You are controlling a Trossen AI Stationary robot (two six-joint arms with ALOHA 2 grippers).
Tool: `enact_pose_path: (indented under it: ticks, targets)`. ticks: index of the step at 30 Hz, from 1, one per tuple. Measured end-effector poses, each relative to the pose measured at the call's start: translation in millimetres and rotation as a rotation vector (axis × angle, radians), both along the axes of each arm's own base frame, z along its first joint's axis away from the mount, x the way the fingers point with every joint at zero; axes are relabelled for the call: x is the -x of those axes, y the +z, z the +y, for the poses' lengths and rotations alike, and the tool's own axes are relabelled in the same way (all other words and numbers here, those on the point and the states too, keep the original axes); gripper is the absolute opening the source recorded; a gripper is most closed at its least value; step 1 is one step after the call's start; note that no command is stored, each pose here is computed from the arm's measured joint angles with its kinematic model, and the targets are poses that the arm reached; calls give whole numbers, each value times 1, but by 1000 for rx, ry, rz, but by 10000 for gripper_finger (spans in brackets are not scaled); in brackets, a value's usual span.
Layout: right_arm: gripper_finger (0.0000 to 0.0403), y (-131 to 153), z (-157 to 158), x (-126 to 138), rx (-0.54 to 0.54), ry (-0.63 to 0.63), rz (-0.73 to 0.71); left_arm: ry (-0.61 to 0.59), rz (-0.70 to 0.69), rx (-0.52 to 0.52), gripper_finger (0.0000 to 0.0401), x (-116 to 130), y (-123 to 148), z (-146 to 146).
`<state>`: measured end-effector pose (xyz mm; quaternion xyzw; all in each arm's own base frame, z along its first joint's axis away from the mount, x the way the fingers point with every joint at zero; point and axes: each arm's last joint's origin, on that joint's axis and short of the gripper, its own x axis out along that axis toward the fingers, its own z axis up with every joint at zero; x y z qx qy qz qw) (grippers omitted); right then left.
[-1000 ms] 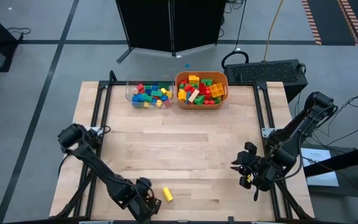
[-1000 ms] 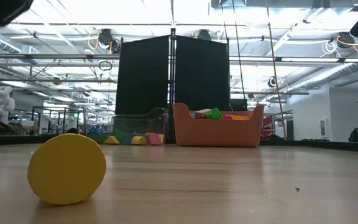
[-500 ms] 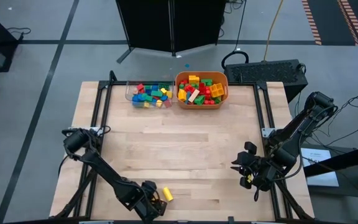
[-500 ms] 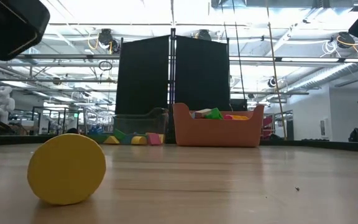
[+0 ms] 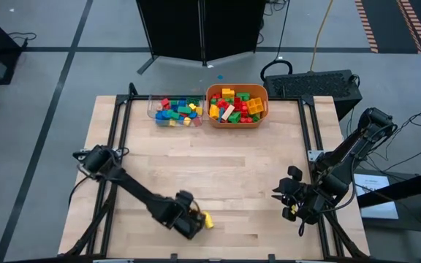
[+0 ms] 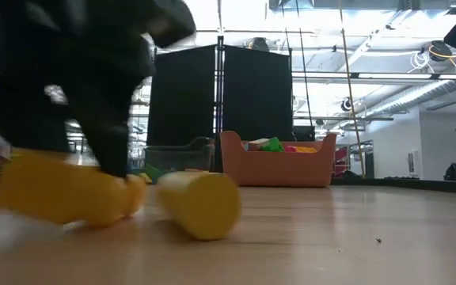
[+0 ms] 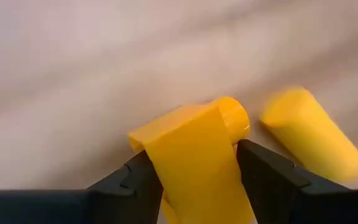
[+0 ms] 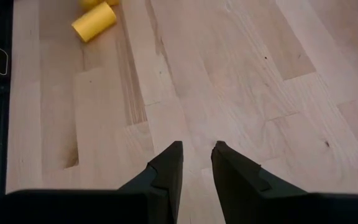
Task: Sort blocks by size
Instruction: Put the big yellow game piece into the orange bin
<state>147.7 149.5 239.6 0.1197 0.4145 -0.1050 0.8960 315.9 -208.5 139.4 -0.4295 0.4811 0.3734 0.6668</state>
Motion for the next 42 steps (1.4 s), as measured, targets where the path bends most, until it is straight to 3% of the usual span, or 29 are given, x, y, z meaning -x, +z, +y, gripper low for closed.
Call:
enact_pose_path:
  ticks: [8,17,29,36,42]
  targets:
    - [79,0,0,0,0,0,0,-2,99,-149,191,-18,-1,56]
    - [79,0,0,0,7,6,2,-44,15,-163,191,-42,19,115]
    - [79,0,-1,0,17,3,1,-37,-413,-289,190,-71,93,220]
    - [79,-2,0,0,-1,-29,-1,-172,-373,-239,191,-63,100,223]
    - [79,-7,3,-4,39,-39,-2,-576,-346,-429,191,-59,113,206]
